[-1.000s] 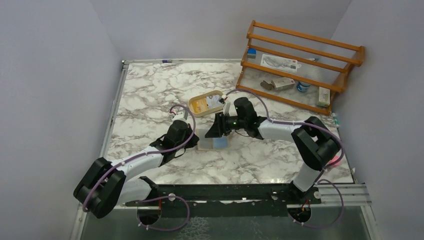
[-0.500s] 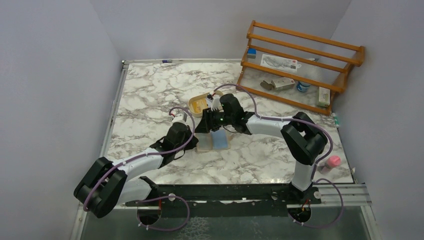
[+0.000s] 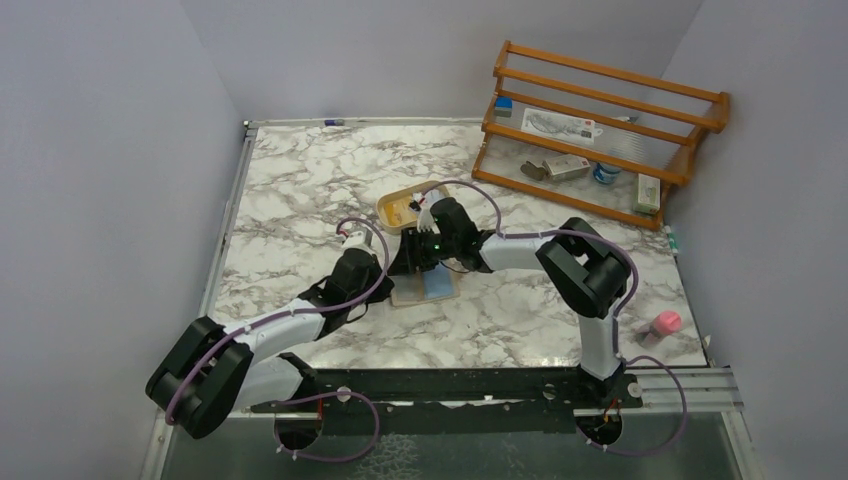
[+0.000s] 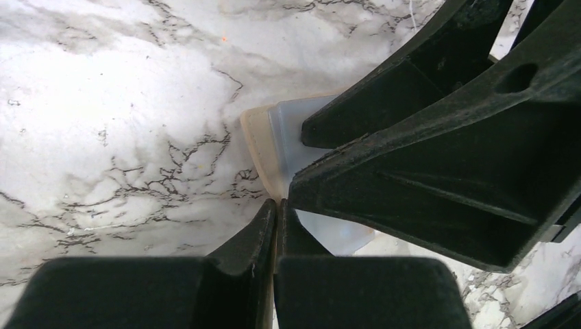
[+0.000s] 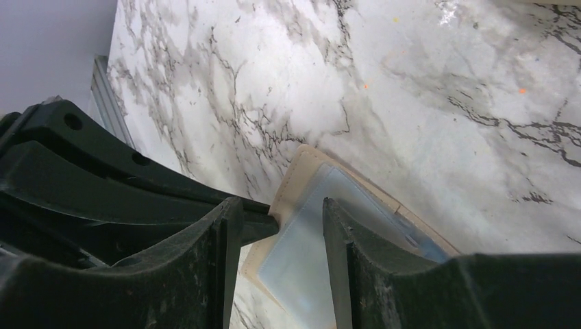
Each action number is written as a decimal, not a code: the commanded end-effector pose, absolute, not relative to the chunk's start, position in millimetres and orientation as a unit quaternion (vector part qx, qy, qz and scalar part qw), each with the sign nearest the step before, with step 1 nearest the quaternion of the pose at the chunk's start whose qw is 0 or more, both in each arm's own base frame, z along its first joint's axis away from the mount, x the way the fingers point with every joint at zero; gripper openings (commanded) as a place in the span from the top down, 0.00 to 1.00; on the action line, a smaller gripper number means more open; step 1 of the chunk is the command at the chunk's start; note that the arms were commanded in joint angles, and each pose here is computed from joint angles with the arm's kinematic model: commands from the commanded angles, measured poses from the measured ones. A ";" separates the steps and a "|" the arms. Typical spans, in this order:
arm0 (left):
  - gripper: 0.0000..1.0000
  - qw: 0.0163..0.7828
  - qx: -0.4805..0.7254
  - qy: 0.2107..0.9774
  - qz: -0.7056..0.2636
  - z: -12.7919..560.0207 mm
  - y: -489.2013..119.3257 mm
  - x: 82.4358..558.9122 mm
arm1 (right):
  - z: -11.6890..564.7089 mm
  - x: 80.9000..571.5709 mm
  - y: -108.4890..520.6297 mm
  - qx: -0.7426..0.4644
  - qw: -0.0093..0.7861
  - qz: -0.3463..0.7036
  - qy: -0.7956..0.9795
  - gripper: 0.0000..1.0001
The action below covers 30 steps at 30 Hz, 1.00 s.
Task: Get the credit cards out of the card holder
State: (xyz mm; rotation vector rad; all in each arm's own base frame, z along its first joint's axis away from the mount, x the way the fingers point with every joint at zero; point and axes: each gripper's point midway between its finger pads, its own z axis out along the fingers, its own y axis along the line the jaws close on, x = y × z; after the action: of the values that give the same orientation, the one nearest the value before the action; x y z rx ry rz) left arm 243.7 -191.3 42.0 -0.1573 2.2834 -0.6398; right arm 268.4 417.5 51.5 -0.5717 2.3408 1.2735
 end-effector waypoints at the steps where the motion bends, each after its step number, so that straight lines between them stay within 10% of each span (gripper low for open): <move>1: 1.00 0.394 -0.065 0.880 -0.255 50.0 -190.3 247.5 | 63.2 268.8 433.8 -0.206 0.205 0.492 0.821 0.48; 30: 1.00 0.397 -0.065 0.881 -0.248 49.3 -186.7 246.5 | 39.2 247.7 426.0 -0.206 0.175 0.483 0.833 0.50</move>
State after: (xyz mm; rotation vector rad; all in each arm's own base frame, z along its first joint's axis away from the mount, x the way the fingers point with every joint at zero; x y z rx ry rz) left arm 239.5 -187.3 37.8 -0.1598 2.2875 -0.6291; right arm 260.9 434.3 52.5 -0.5366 2.3173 1.4135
